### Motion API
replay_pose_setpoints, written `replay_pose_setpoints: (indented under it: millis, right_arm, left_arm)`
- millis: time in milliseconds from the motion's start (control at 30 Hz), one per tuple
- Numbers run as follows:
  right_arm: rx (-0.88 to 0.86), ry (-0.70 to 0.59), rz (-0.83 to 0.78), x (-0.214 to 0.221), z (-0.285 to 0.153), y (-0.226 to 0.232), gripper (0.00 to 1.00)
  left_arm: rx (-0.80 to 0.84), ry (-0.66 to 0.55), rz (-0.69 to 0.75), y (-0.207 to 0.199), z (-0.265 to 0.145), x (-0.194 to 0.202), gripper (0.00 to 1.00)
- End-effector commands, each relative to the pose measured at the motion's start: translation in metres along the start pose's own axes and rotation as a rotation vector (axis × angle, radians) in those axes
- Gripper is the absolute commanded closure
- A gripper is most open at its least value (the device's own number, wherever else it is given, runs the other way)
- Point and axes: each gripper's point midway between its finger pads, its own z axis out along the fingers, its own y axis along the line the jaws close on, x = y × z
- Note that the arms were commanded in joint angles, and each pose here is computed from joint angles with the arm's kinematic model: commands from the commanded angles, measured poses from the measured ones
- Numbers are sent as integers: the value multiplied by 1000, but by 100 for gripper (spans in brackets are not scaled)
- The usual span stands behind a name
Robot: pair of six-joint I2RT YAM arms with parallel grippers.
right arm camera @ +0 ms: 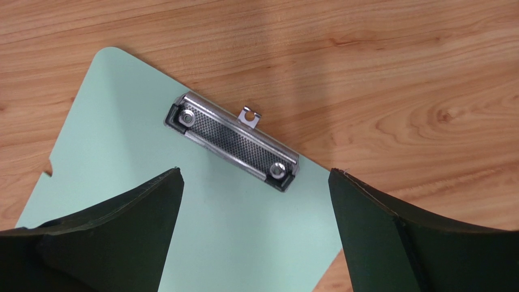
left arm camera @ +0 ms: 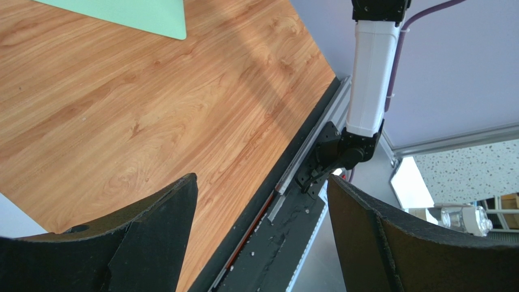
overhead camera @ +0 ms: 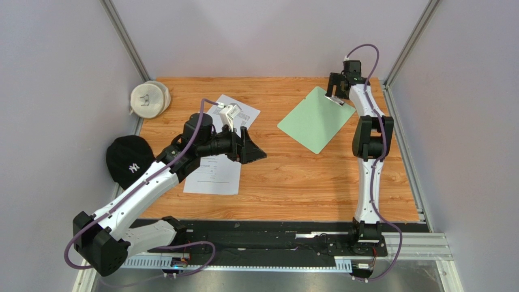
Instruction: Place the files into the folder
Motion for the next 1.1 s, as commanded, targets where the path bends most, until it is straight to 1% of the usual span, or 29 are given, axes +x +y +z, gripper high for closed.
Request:
replay_pose_setpoints:
  millis: [0, 67, 100, 167, 200, 267, 367, 533, 600, 633, 667, 733, 767, 833, 867, 933, 967, 1000, 1033, 1067]
  right_arm:
    - [-117, -177, 20, -43, 11, 12, 2]
    - [-158, -142, 44, -31, 26, 16, 2]
    - [-169, -152, 50, -37, 26, 18, 2]
    - [-178, -103, 53, -22, 38, 20, 2]
    - [-181, -104, 53, -24, 38, 21, 3]
    - [-190, -59, 50, -11, 42, 22, 3]
    - [-186, -17, 36, -2, 38, 23, 7]
    - [-116, 124, -12, 34, 31, 13, 22]
    - [-71, 169, -35, 45, 26, 5, 34]
    - [-60, 195, -45, 54, 26, 4, 37]
    - [-44, 203, -53, 57, 25, 2, 45]
    - [-16, 217, -86, 60, 19, -2, 53]
    - [20, 235, -99, 67, 19, -7, 61]
    - [39, 255, -117, 69, 9, -10, 76]
    - [51, 285, -128, 80, 6, -12, 83]
    - [65, 320, -139, 91, -3, -14, 84]
    - [86, 295, -139, 79, -19, -19, 85]
    - [86, 348, -173, 102, -25, -9, 85]
    - [99, 353, -181, 105, -35, -10, 85]
    - [102, 330, -179, 96, -51, -11, 84]
  left_arm:
    - [20, -14, 40, -6, 0, -7, 14]
    - [19, -11, 39, -6, 0, -6, 14]
    - [19, -11, 40, -6, 1, -6, 14]
    - [17, -11, 40, -5, 1, -6, 14]
    - [19, -10, 40, -5, 1, -6, 14]
    - [19, -10, 40, -5, 1, -6, 14]
    - [22, -13, 39, -7, 0, -7, 14]
    - [35, -20, 38, -11, -2, -9, 14]
    - [40, -21, 37, -13, -3, -9, 14]
    - [41, -21, 37, -13, -4, -8, 14]
    - [43, -21, 35, -13, -4, -8, 14]
    - [45, -24, 36, -15, -6, -8, 14]
    - [46, -25, 35, -15, -7, -8, 14]
    - [47, -28, 35, -17, -9, -8, 14]
    - [48, -29, 35, -17, -9, -7, 15]
    - [50, -29, 36, -18, -11, -7, 15]
    - [47, -28, 34, -17, -11, -6, 15]
    - [47, -22, 31, -17, -12, -4, 15]
    - [47, -22, 32, -18, -12, -4, 15]
    - [50, -21, 33, -19, -13, -3, 15]
